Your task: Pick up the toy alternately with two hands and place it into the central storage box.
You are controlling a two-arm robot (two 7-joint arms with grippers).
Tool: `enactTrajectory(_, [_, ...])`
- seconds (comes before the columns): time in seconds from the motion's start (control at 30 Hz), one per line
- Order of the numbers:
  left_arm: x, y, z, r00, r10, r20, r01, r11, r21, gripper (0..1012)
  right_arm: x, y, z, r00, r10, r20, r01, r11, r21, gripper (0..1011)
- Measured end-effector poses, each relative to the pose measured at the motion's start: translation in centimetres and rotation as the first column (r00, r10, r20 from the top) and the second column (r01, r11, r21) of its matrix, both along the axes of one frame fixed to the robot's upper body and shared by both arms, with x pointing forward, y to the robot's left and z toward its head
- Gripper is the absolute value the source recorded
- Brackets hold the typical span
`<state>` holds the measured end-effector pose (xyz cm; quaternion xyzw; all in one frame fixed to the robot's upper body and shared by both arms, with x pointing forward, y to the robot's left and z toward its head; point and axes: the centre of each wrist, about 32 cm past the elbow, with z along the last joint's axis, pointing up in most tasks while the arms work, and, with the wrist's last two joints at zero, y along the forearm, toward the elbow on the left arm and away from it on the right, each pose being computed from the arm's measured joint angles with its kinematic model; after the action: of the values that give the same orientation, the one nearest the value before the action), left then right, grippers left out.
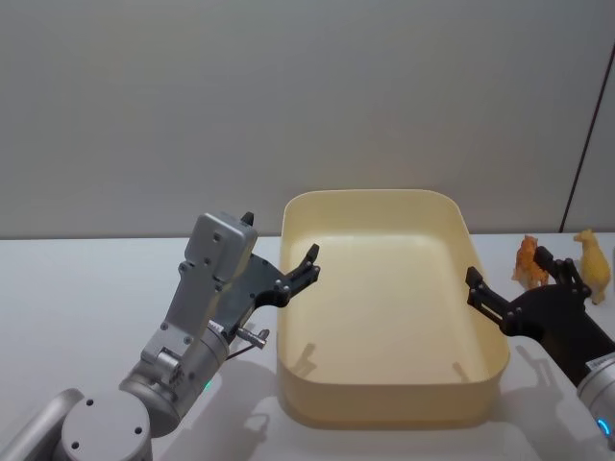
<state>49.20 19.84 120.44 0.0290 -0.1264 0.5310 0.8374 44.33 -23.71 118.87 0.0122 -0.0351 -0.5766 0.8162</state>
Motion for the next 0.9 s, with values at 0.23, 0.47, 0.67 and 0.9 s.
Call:
enactTrajectory(0.23, [0.00,0.00,0.00,1.0000,0.000,0.000,0.000,1.0000,0.000,1001,0.00,0.00,0.00,1.000,0.000,0.000,0.000,1.000,0.000,1001])
enactTrajectory(0.47, [0.00,0.00,0.00,1.0000,0.000,0.000,0.000,1.0000,0.000,1001,0.00,0.00,0.00,1.000,0.000,0.000,0.000,1.000,0.000,1001])
enactTrajectory(0.67, [0.00,0.00,0.00,1.0000,0.000,0.000,0.000,1.0000,0.000,1001,0.00,0.00,0.00,1.000,0.000,0.000,0.000,1.000,0.000,1001])
enactTrajectory(0.9, [0.00,0.00,0.00,1.0000,0.000,0.000,0.000,1.0000,0.000,1001,0.00,0.00,0.00,1.000,0.000,0.000,0.000,1.000,0.000,1001])
